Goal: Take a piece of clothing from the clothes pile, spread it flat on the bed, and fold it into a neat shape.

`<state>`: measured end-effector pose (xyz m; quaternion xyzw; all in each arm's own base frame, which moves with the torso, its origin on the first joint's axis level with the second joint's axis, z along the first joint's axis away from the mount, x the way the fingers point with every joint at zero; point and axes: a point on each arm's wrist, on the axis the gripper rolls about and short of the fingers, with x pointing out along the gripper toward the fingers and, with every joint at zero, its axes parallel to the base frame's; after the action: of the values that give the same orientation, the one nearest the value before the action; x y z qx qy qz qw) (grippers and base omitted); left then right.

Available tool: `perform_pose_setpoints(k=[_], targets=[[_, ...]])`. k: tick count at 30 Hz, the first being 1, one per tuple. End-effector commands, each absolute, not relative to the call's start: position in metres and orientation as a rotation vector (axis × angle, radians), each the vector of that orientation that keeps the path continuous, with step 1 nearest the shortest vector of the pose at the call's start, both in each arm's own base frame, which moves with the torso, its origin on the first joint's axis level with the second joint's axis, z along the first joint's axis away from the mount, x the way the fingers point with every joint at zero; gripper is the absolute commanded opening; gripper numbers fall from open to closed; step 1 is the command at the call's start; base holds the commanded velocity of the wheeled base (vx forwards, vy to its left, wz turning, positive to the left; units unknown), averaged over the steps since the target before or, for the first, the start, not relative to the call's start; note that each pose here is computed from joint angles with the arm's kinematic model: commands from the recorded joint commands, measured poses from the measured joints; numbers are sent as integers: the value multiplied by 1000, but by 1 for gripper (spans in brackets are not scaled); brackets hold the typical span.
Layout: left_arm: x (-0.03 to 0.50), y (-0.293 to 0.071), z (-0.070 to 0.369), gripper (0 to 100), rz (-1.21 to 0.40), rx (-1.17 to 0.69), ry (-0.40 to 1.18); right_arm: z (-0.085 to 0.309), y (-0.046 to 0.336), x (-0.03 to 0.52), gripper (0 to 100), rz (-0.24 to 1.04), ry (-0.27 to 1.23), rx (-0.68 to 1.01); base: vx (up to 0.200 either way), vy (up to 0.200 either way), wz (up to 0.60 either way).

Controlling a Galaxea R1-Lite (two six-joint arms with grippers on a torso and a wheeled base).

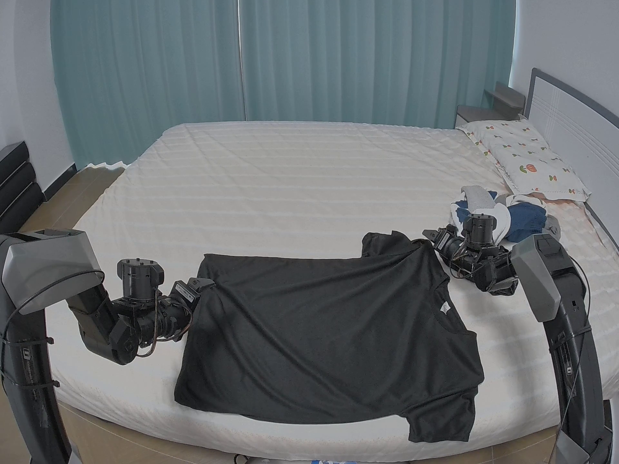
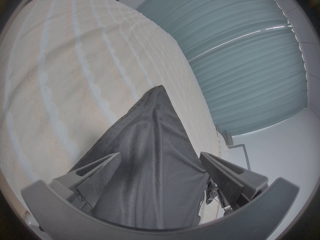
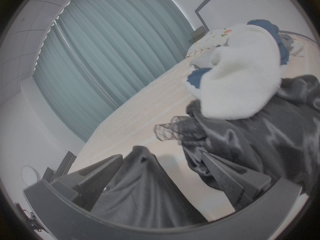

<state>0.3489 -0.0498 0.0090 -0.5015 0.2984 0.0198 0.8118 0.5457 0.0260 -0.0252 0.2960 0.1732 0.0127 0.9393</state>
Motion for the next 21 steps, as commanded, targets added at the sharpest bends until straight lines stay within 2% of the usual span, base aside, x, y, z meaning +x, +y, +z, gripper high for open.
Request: perform_pose_setpoints(k=[1,4,5,9,17,21], targets=[[349,-50,8,100,45,-1071,639,6,13,496,100,-6,401,620,0,0,0],[349,-50,9,100,42,-1071,638,11,12,481,100,-11,398,624,0,0,0],[348,-50,9,100,45,-1071,639,15,10,452,100,-22,418,629,0,0,0],[337,-50,7,100,55,-1066,669,26,10,394,100,-25,455,665,-200,0,0],[326,-59,25,100,13,-1057,660,24,8,310,100,-34,512,701,-200,0,0],[320,-61,22,100,10,-1028,686,17,9,280,100,-17,570,701,0,0,0]])
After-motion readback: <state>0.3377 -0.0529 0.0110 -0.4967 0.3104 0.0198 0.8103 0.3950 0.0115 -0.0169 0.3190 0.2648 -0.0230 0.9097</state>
